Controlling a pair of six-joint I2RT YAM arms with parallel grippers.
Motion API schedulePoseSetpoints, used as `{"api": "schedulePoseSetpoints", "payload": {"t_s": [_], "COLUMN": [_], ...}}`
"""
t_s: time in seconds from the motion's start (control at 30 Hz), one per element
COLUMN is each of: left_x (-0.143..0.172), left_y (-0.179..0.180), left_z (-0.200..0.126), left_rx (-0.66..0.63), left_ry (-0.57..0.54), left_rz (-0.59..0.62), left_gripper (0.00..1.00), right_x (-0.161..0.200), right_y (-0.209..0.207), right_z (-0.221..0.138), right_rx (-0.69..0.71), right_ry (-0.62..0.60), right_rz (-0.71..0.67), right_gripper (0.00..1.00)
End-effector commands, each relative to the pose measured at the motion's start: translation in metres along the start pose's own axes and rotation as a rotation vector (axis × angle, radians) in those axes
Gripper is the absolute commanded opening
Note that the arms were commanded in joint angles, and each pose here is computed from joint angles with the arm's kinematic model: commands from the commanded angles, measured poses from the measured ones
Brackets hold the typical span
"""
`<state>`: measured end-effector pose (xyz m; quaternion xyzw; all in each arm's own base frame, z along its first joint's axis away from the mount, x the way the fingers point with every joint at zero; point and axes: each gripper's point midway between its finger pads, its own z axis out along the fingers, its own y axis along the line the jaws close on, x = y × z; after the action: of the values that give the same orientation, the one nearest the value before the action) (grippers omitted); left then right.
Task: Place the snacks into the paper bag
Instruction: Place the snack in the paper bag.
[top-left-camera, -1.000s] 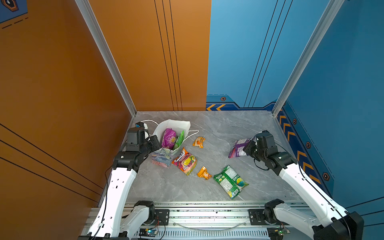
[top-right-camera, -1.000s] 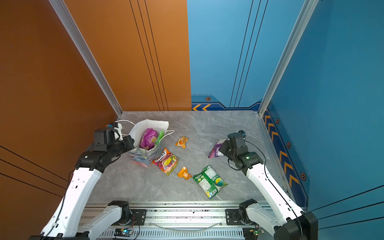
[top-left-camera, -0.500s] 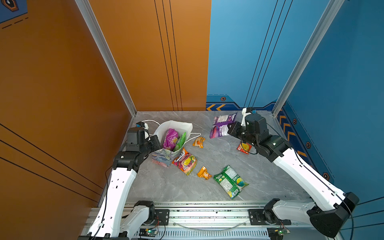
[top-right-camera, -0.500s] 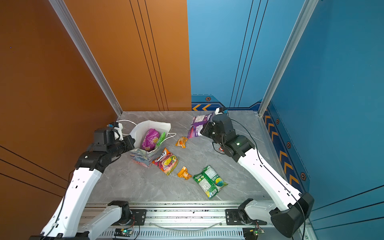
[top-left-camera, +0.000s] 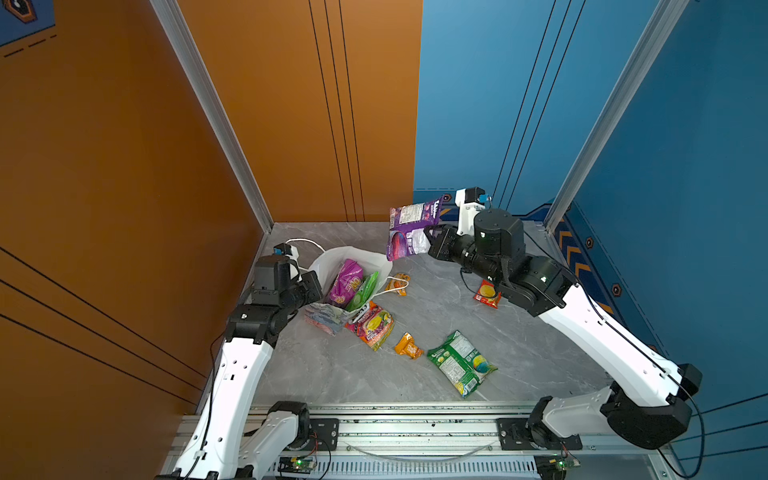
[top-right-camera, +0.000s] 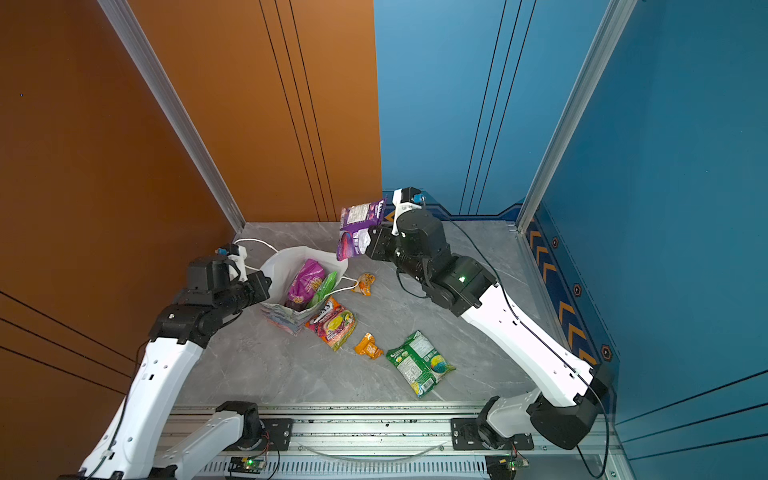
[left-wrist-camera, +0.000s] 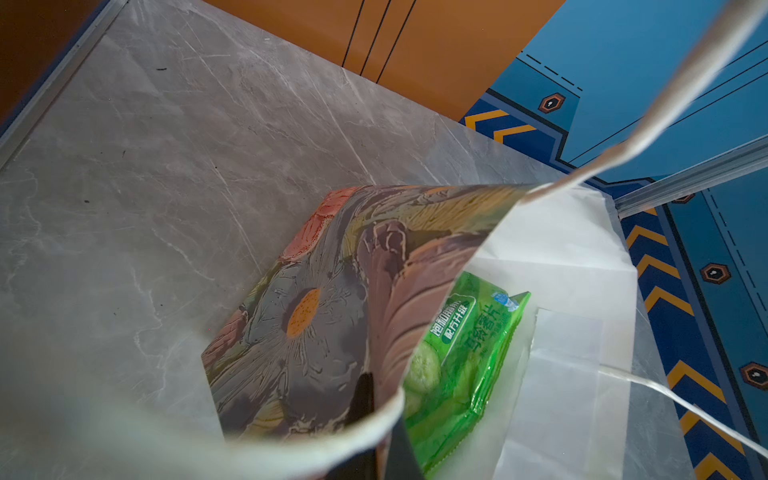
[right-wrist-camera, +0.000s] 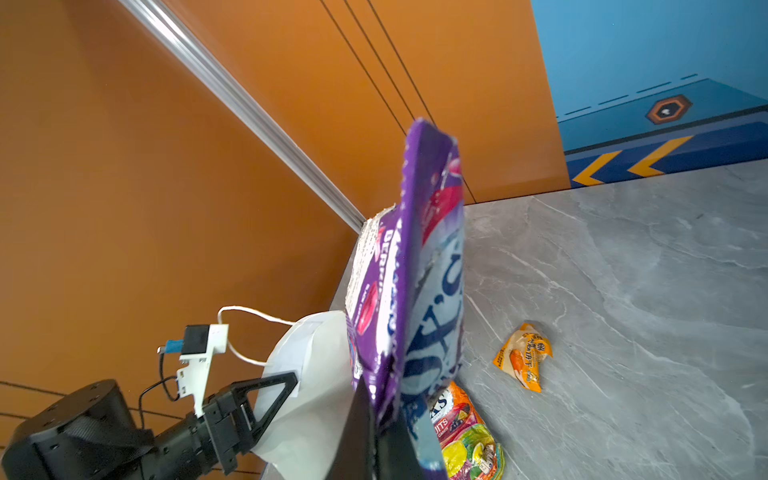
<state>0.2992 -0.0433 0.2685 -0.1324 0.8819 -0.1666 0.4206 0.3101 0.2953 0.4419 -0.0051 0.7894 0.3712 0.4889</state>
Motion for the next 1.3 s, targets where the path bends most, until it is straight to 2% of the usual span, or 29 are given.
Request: {"api": "schedulePoseSetpoints", "payload": {"t_s": [0.0, 0.17, 0.4, 0.7, 0.9, 1.1, 1.27], "left_x": [-0.016, -0.015, -0.015, -0.013, -0.01, -0.009, -0.008], "left_y": [-0.016, -0.016, -0.018, -0.022, -0.03, -0.035, -0.037], "left_z": [-0.009, -0.008, -0.008, -0.009, -0.009, -0.011, -0.01], "left_rx": [0.069, 0.07, 0.077, 0.093, 0.117, 0.135, 0.146], "left_ry": [-0.079, -0.075, -0.073, -0.068, -0.06, -0.059, -0.054], "left_rz": [0.039, 0.042, 0.043, 0.058, 0.083, 0.093, 0.096], "left_gripper": [0.0, 0.0, 0.0, 0.0, 0.0, 0.0, 0.0], "right_x": [-0.002, 0.038, 0.082, 0.131, 0.139, 0.127, 0.122], "right_y": [0.024, 0.043, 0.056, 0.041, 0.033, 0.013, 0.013], "right_z": [0.001, 0.023, 0.035, 0.057, 0.069, 0.086, 0.097], "right_rx": [-0.04, -0.099, -0.136, -0.099, -0.068, -0.014, 0.002], "right_ry": [-0.009, 0.112, 0.238, 0.364, 0.373, 0.315, 0.254], "right_rz": [-0.047, -0.032, -0.043, -0.005, 0.008, 0.109, 0.162], "right_gripper": [0.0, 0.0, 0.0, 0.0, 0.0, 0.0, 0.0]}}
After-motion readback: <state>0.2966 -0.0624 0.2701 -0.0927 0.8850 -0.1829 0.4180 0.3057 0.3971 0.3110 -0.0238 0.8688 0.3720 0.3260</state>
